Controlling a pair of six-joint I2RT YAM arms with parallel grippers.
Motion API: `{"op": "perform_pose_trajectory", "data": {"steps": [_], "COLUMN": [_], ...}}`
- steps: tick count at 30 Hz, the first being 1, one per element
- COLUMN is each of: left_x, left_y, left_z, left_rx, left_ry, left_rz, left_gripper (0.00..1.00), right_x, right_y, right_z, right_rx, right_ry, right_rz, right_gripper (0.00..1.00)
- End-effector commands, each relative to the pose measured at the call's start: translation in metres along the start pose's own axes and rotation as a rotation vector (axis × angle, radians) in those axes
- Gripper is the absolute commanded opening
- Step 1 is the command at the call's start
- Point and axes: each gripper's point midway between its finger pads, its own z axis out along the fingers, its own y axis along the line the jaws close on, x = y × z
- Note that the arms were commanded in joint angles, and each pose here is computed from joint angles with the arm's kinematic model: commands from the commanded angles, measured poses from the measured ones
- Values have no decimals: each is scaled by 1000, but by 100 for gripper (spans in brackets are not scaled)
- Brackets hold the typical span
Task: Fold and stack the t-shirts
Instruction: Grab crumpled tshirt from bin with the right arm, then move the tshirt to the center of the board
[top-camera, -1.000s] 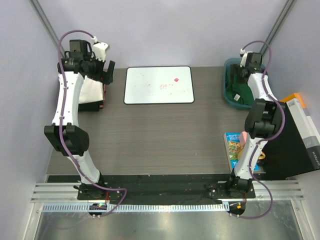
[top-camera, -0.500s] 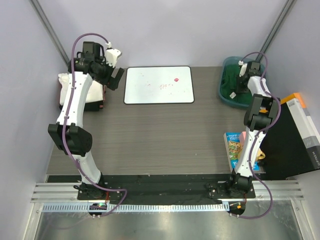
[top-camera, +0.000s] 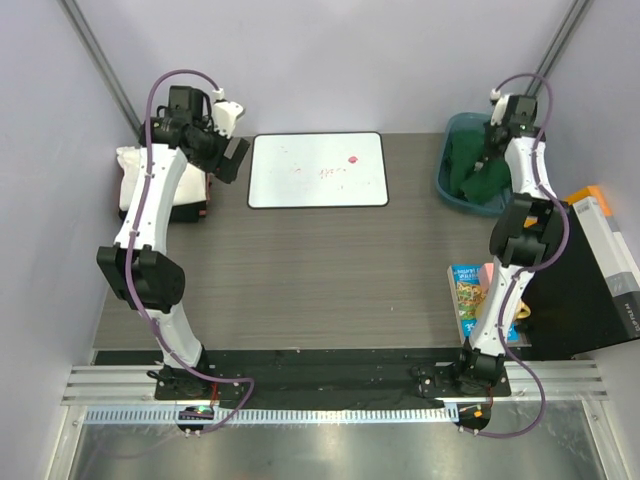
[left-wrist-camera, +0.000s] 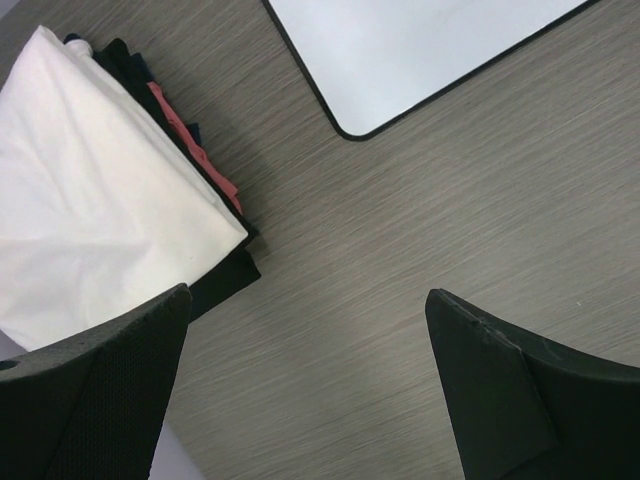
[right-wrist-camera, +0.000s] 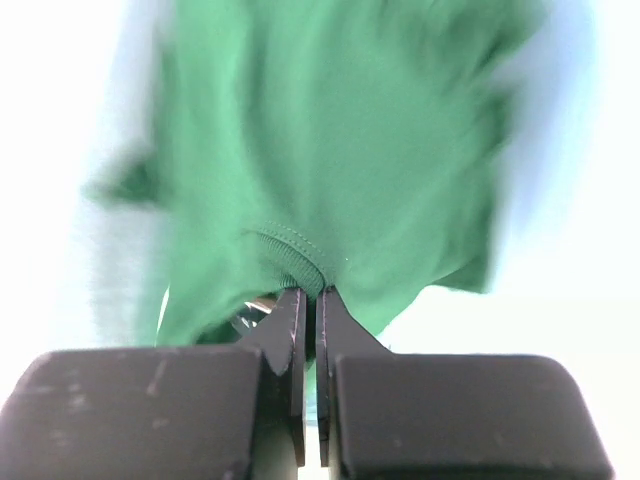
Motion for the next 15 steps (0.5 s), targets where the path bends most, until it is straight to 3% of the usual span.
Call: {"op": "perform_pose_trajectory", "data": {"steps": [1, 8, 11, 12, 15], "left_x": [-15, -27, -31, -31, -33], "left_y": [-10, -13, -6, -5, -2], "left_z": [4, 13, 21, 25, 33], "left_rx": [37, 49, 23, 19, 11], "left_ry": [-56, -101, -115, -114, -117], "left_rz": [-13, -23, -28, -31, -34], "left_gripper": [100, 100, 100, 100, 100], "right_x": [-158, -228, -246, -249, -254], "right_y": [-20, 14, 66, 103, 147], "right_z": [-159, -258, -302, -313, -362], "right_rx": [90, 121, 80, 25, -49], "right_ry": [-467, -735, -845, -886, -1011], "right_rz": [-34, -227, -405, -531, -664], "right_gripper": [1, 1, 1, 1, 1]}}
